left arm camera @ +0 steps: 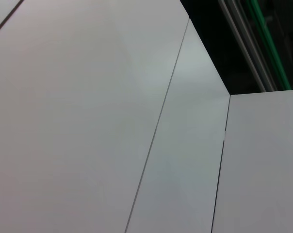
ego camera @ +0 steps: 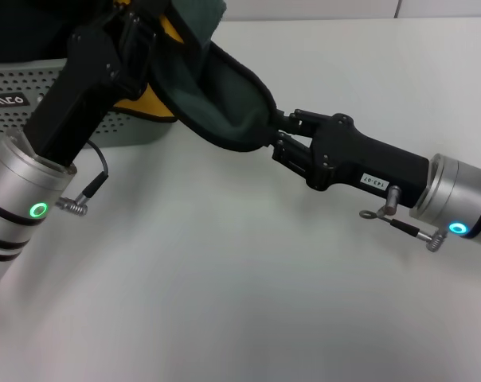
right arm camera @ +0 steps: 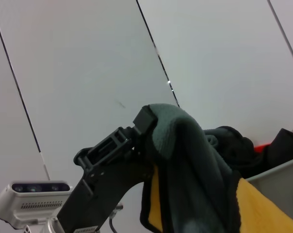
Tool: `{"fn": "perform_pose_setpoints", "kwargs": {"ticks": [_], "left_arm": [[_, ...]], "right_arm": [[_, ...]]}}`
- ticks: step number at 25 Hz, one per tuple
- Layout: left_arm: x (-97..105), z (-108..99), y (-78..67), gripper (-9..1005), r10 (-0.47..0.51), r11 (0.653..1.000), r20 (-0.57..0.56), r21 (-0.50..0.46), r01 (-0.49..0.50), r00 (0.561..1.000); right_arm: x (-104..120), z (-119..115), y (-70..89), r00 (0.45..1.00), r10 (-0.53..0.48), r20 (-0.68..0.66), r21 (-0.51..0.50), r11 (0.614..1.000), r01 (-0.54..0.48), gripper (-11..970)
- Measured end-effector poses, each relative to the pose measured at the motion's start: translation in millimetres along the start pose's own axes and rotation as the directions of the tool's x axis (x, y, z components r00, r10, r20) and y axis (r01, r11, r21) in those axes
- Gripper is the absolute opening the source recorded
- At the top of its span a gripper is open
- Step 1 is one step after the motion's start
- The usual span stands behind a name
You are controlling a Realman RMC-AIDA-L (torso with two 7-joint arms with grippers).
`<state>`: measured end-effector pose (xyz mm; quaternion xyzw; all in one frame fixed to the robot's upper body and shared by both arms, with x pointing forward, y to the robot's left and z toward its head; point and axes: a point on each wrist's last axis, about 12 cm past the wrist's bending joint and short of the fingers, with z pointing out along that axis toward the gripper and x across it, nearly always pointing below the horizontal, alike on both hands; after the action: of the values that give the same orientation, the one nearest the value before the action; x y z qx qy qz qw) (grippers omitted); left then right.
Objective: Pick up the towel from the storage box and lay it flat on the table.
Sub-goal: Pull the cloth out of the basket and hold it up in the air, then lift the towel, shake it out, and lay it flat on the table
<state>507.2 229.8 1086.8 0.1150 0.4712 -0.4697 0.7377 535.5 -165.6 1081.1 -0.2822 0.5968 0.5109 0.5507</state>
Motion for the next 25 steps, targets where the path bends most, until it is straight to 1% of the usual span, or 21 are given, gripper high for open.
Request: {"fn": "perform_pose_setpoints", "kwargs": {"ticks": [3, 9, 11, 16, 20, 25], "left_arm": [[0.1, 0.0, -0.1, 37, 0.0, 1.0, -0.001, 0.001, 0.0, 1.0], [0.5, 0.0, -0.4, 38, -0.002, 1.0, -0.004, 0.004, 0.002, 1.0], [0.7, -0.1, -0.5, 38, -0.003, 1.0, -0.005, 0.003, 0.003, 1.0], [0.8, -1.1, -0.5, 38, -0.003, 1.0, -0.006, 0.0, 0.003, 1.0], [1.2, -4.5, -1.0, 39, -0.006, 1.0, -0.009, -0.009, 0.006, 1.0], [3.4, -24.4, -3.3, 39, -0.015, 0.997, -0.022, -0.076, 0.013, 1.0]], "right_arm": [[0.6, 0.2, -1.5, 1.0, 0.0, -0.007, 0.011, 1.0, 0.001, 297], [1.0, 3.4, -3.8, 0.999, -0.029, -0.028, 0.016, 0.999, 0.029, 202], [1.3, 4.0, -3.9, 0.998, -0.046, -0.033, 0.017, 0.999, 0.046, 95], [2.4, 2.5, -3.8, 0.998, -0.056, -0.033, 0.023, 0.998, 0.057, 78], [0.4, -2.2, -3.4, 0.997, -0.071, -0.001, 0.033, 0.997, 0.071, 65], [-15.1, -11.5, -2.7, 0.987, -0.121, 0.107, 0.014, 0.993, 0.12, 27]]}}
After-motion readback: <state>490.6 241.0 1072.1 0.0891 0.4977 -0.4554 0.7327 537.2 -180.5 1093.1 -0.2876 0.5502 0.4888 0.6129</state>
